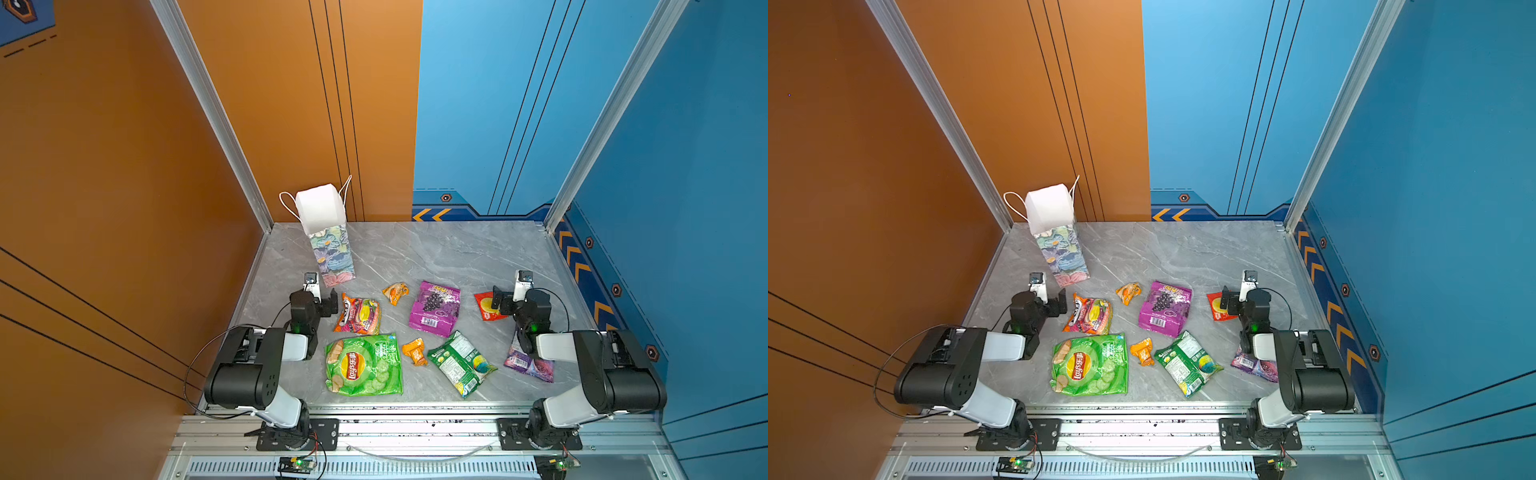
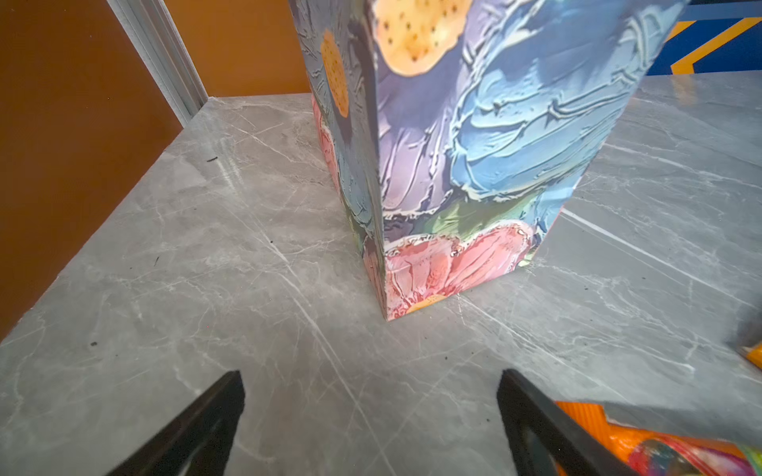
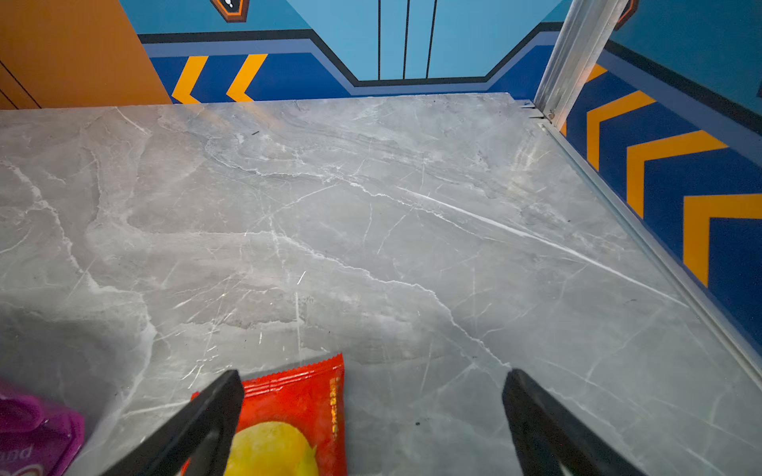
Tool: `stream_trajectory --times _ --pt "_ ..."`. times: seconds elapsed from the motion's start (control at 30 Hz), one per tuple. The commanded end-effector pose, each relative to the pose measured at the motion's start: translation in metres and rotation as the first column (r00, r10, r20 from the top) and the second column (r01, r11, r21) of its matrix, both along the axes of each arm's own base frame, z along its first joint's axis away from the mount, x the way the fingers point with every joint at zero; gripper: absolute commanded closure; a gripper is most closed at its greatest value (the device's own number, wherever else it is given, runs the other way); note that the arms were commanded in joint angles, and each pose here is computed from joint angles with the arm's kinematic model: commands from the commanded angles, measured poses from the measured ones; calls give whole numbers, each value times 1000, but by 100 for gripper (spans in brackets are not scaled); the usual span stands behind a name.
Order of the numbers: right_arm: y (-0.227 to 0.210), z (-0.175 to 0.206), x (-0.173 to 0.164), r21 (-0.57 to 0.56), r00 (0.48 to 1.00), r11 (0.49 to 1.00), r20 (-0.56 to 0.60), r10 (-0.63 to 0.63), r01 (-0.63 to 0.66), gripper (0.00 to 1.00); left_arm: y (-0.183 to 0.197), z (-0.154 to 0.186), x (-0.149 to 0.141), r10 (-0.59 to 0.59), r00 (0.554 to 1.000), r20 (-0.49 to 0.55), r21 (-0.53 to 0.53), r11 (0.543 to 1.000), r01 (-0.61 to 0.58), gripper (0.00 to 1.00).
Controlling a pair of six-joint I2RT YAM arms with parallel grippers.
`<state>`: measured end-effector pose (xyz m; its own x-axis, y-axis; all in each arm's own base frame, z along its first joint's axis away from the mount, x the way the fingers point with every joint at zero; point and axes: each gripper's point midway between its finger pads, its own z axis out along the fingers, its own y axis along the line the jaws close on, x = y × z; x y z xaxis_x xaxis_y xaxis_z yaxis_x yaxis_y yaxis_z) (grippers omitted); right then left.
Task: Place the snacks into the paper bag
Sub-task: Pick up the paper bag from the top-left of the table.
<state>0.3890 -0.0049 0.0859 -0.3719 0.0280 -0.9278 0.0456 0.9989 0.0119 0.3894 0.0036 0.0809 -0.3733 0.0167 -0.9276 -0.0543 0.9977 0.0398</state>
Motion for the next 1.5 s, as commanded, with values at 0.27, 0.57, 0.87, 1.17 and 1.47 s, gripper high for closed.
stream_trajectory --times 0.27,0.57,0.87,1.17,1.47 --pt "-6 4 5 5 999 999 17 -36 36 0 1 8 7 -5 1000 24 14 1000 5 2" --pt "-6 4 5 6 999 999 17 -38 38 0 2 8 7 -9 1000 26 3 1000 9 2" --pt "-6 5 5 5 999 999 19 -36 36 0 -1 8 5 -25 999 29 0 1000 25 2" --pt "2 27 -13 -11 994 1000 106 -5 6 0 7 44 -37 55 964 259 29 998 -64 2" --pt "18 82 -37 -5 981 1000 191 17 -17 0 -23 101 -51 10 964 264 65 997 -29 2"
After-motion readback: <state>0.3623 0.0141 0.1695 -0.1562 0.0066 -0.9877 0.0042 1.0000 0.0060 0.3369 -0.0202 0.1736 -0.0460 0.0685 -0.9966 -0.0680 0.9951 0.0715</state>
